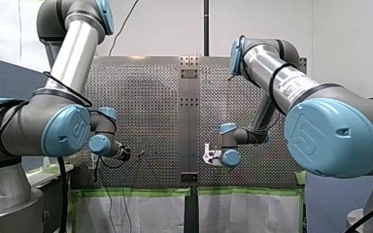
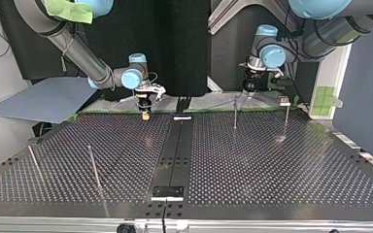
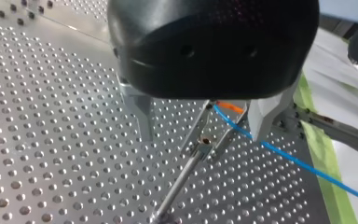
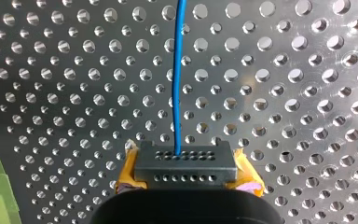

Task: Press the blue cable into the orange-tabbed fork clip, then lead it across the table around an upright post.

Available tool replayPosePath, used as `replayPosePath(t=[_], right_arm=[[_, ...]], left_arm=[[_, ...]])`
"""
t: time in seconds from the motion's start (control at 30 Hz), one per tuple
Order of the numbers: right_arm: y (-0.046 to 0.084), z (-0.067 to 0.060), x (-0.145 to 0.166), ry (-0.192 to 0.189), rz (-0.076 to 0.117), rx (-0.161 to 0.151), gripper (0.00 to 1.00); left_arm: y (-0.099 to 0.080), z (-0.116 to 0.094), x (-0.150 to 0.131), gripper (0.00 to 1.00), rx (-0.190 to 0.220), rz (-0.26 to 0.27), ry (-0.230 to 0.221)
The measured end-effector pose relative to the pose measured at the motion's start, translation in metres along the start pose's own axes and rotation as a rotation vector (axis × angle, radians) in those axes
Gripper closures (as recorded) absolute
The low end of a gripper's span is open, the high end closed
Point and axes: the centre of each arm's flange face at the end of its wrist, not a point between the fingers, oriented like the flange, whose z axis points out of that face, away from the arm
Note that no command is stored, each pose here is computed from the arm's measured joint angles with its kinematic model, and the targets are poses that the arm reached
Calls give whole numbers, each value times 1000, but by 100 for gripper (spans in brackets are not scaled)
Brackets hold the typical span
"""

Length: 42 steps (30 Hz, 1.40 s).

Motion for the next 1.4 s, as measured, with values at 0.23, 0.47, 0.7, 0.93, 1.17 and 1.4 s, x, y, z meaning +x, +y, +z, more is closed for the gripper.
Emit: replayPosePath(t=[0.23,0.47,0.7,0.93,1.17,1.4], right_arm=[[0,0,0,-1,1,0,100],[1,0,0,0,3,-1,100],[0,0,0,-1,5,6,100],[-1,0,0,-1,6,11,100],[-1,0,0,-2,7,12,100],[1,1,0,-1,8,10,100]], left_arm=[[-9,-2,3,0,2,14,6],[-22,-6,7,0,26,21,21],[-29,-9,10,0,40,24,32],[-33,-10,12,0,47,21,35],[-35,-10,12,0,51,21,37],[-35,-11,12,0,30,59,30]])
